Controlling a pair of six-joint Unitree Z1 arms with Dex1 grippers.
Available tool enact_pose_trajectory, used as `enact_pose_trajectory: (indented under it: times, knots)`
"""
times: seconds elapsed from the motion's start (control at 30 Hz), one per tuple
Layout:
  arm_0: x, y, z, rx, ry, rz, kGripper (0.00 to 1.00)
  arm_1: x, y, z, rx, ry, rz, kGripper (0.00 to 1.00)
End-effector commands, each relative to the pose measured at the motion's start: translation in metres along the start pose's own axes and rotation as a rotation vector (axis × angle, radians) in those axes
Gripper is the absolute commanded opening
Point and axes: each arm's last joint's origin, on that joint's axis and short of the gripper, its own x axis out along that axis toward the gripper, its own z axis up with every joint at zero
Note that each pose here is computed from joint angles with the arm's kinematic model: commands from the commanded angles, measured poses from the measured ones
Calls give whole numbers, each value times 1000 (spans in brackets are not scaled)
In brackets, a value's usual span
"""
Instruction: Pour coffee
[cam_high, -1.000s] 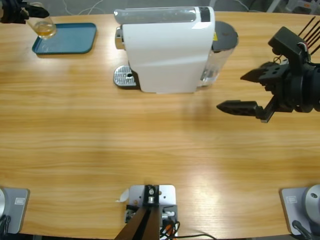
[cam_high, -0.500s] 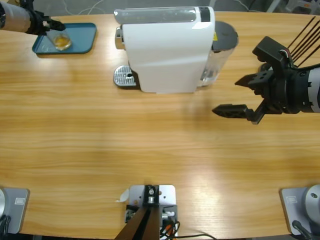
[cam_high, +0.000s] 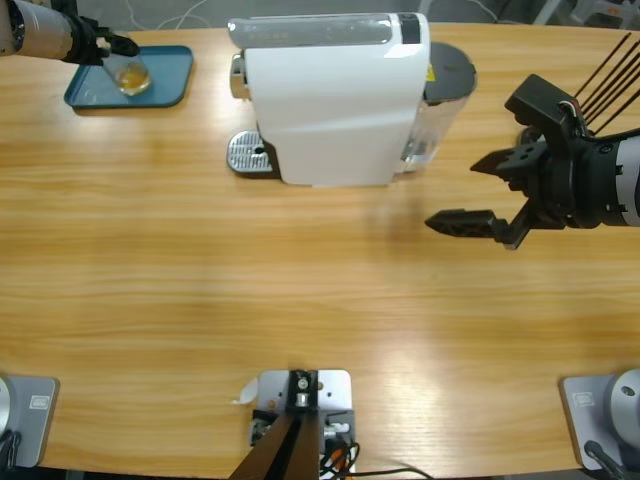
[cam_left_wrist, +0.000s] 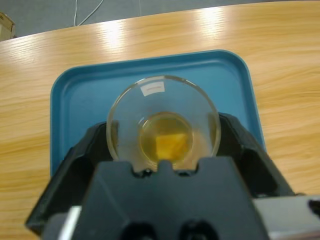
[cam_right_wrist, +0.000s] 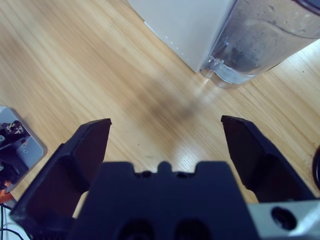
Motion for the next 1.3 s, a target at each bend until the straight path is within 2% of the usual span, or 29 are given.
enact_pose_trajectory:
  times: [0.03, 0.17, 0.27, 0.4, 0.57, 0.67, 0.77, 0.93, 1.0, 1.07, 1.13, 1.3]
  knots:
    - [-44, 4, 7, 14, -48, 15, 996, -7, -1, 0, -20, 10, 0, 1000]
    - [-112, 7, 9, 14, -61, 17, 996, -22, 0, 7, -34, -34, -12, 1000]
    - [-159, 4, -5, 24, -46, 9, 996, -33, 0, 13, -45, -69, -19, 1000]
    - [-217, -12, -39, 79, -16, -51, 996, -50, 1, 10, -53, -96, -30, 1000]
    - [-267, -28, -103, 185, 29, -157, 996, -70, 3, -7, -53, -99, -49, 1000]
    - [-288, -30, -130, 235, 25, -214, 996, -69, 0, -18, -39, -63, -108, 1000]
    - [-302, -28, -139, 253, 25, -253, 996, -72, -2, -25, -23, -53, -155, 1000]
    - [-308, -30, -160, 295, 75, -375, 999, -69, -2, -34, -9, -30, -159, 1000]
    - [-313, -34, -163, 343, 50, -424, 1000, -77, -1, -43, 10, -52, -176, 1000]
    - [-311, -38, -165, 377, 59, -453, 1000, -83, -2, -47, 24, -75, -193, 1000]
    - [-309, -40, -166, 392, 68, -461, 1000, -81, -2, -46, 26, -69, -194, 1000]
    - [-321, -36, -165, 390, 29, -475, 1000, -81, -4, -43, 47, -36, -233, 1000]
